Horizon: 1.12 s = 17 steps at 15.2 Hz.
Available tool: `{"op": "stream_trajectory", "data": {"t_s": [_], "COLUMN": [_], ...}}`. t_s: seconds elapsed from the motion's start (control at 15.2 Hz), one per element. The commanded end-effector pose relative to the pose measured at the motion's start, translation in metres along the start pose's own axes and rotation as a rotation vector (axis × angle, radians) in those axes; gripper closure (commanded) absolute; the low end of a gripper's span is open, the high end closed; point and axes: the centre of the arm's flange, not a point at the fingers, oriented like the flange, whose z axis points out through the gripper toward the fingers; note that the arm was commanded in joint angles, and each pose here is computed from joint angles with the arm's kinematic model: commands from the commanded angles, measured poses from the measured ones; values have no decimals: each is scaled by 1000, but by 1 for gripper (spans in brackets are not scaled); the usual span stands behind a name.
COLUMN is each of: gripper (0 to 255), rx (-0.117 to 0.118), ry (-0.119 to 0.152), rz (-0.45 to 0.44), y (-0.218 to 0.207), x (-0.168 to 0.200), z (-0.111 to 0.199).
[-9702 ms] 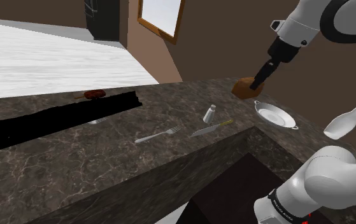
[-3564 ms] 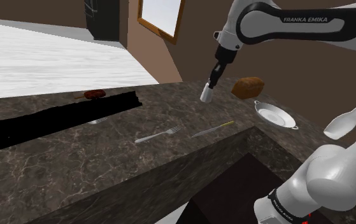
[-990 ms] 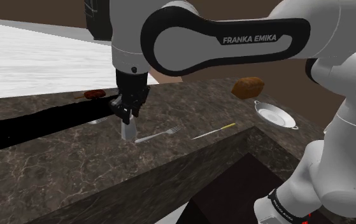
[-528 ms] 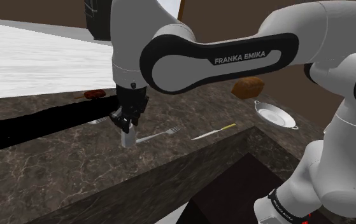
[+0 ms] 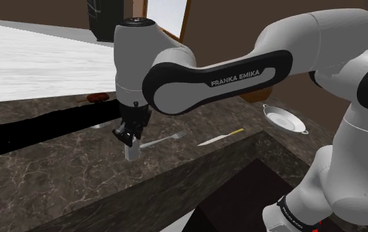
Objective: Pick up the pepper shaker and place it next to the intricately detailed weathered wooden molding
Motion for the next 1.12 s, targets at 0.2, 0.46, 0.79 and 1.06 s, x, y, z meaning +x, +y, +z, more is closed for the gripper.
{"op": "stream_trajectory", "data": {"t_s": [0.2,0.46,0.79,1.06], "gripper": [255,255,255,0], "rx": [0,0,0,0], "ry": [1,1,1,1], "rz": [0,0,0,0], "y": [-2,-3,-3,-3], "x": [-2,-2,-2,-2], "z": [26,38,38,38]}}
